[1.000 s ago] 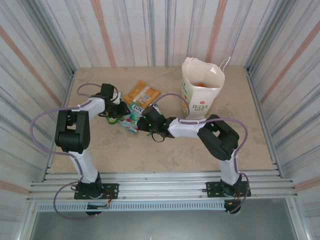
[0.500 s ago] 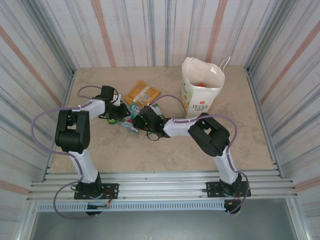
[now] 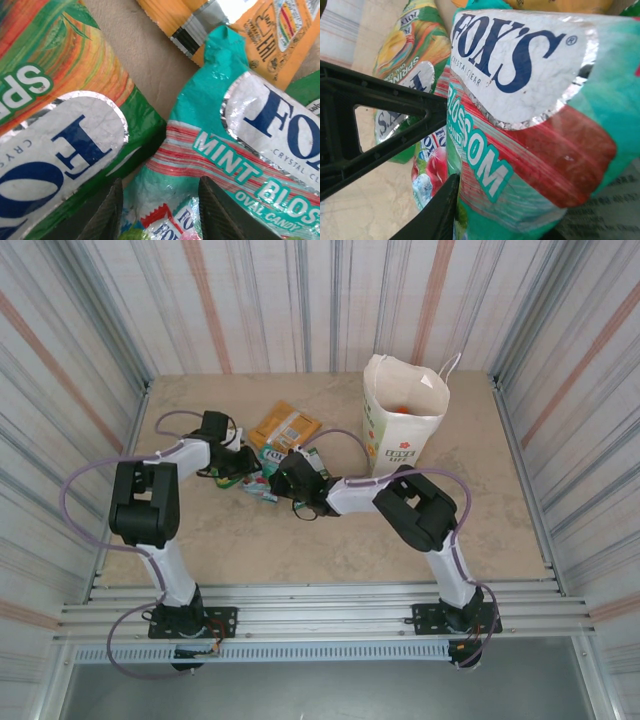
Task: Place the snacks into the paper bag
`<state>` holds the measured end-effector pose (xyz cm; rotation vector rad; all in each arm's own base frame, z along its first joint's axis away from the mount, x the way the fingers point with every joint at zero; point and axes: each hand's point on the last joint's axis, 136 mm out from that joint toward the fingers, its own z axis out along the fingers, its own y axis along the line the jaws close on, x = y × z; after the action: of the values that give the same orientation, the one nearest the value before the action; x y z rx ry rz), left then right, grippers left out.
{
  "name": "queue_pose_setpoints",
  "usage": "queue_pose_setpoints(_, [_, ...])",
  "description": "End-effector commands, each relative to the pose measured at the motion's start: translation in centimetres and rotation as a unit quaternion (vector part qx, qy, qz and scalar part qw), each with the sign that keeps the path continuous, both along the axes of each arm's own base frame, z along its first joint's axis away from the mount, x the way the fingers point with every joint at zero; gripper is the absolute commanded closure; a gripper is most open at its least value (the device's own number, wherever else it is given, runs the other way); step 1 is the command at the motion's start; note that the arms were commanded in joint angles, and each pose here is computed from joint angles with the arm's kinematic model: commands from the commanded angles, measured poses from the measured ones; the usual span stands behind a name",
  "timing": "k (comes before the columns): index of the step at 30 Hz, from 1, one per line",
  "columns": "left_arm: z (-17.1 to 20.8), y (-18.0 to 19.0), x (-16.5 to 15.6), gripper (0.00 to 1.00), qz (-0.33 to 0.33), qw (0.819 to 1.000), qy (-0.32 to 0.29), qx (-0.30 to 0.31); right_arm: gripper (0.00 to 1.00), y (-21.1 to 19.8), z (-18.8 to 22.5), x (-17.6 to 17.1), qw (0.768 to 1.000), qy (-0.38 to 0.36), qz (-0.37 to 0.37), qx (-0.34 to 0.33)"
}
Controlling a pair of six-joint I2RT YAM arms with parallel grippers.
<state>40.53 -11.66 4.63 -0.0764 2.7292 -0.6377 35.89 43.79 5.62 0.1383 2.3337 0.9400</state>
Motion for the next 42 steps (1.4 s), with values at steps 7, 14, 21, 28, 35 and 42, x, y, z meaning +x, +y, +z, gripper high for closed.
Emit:
queue_pose_setpoints(7, [7.8, -0.7, -1.1, 0.48, 0.005, 0.998, -0.067, -0.015, 0.83, -2.7, 8.2, -1.3, 0.992, -0.119, 0.016, -0.041])
queue_pose_setpoints(14, [13.6, -2.6, -1.3, 0.44, -0.019, 0.991, -0.133, -0.023, 0.84, -5.4, 15.2, -2.4, 0.97, -0.209, 0.053, -0.107])
queue_pose_setpoints(21, [18.8, -5.5, -1.2, 0.44, -0.053, 0.979, -0.195, -0.037, 0.87, -10.5, 23.8, -1.7, 0.937, -0.298, 0.059, -0.173])
queue_pose_setpoints(28, [22.0, -9.1, -0.7, 0.44, -0.09, 0.967, -0.233, -0.053, 0.89, -16.8, 32.7, -0.3, 0.906, -0.369, 0.03, -0.207])
queue_pose_setpoints(35, [22.2, -13.2, -0.2, 0.44, -0.135, 0.961, -0.234, -0.065, 0.91, -23.8, 39.7, 1.4, 0.878, -0.409, -0.01, -0.248])
queue_pose_setpoints(42, [21.3, -16.1, -0.1, 0.44, -0.163, 0.958, -0.223, -0.074, 0.9, -29.7, 41.5, 3.4, 0.883, -0.386, -0.048, -0.262])
